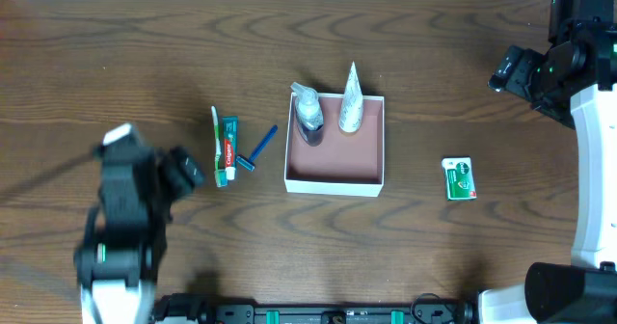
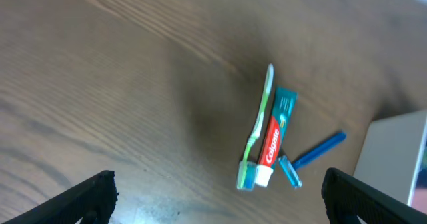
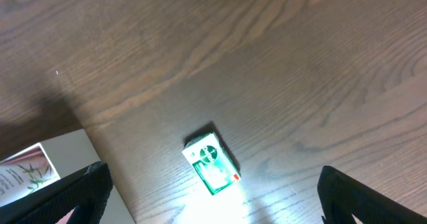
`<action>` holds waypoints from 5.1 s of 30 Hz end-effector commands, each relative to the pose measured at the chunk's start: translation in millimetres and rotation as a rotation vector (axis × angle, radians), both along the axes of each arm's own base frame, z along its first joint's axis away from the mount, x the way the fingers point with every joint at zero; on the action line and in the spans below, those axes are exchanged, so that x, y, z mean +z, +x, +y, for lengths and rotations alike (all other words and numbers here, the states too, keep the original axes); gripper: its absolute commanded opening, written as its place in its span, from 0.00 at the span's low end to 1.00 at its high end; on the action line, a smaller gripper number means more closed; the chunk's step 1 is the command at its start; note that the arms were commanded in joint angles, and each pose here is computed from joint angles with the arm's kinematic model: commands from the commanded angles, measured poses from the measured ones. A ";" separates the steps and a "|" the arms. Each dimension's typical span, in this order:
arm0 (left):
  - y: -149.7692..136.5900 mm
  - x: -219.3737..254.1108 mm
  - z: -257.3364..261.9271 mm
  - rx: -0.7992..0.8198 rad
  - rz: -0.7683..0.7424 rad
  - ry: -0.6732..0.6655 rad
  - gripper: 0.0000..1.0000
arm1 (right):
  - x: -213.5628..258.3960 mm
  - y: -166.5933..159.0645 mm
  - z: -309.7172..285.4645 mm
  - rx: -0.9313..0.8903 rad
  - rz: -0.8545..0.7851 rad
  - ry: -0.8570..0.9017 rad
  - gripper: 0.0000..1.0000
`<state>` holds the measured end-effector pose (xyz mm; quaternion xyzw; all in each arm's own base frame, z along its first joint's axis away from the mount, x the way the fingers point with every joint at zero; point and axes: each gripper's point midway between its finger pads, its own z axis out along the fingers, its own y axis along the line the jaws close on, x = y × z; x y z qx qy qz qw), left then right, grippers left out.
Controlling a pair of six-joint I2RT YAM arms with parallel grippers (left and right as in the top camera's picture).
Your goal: Pack container
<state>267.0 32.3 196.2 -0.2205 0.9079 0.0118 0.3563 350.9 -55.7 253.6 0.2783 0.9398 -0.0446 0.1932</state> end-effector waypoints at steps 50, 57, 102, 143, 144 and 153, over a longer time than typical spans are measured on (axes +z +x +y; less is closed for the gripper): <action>100.9 -218.8 -38.4 -0.406 0.571 0.056 0.39 | 0.0 0.1 -1.8 -0.021 -0.003 0.004 0.99; 92.4 -220.2 -43.6 -0.418 0.605 0.055 0.24 | 0.0 0.1 -1.8 -0.021 -0.003 0.004 0.99; -12.0 30.8 -235.6 -1.512 -0.012 0.344 0.06 | 0.0 0.1 -1.8 -0.021 -0.003 0.004 0.99; 37.1 13.3 -233.5 -1.306 0.028 0.556 0.44 | 0.0 0.1 -1.8 -0.021 -0.003 0.004 0.99; 33.2 18.6 -221.3 -1.283 0.039 0.567 0.44 | 0.0 0.1 -1.8 -0.021 -0.003 0.004 0.99; 56.0 -2.2 -104.0 -0.702 0.218 0.281 0.62 | 0.0 0.1 -1.8 -0.021 -0.003 0.004 0.99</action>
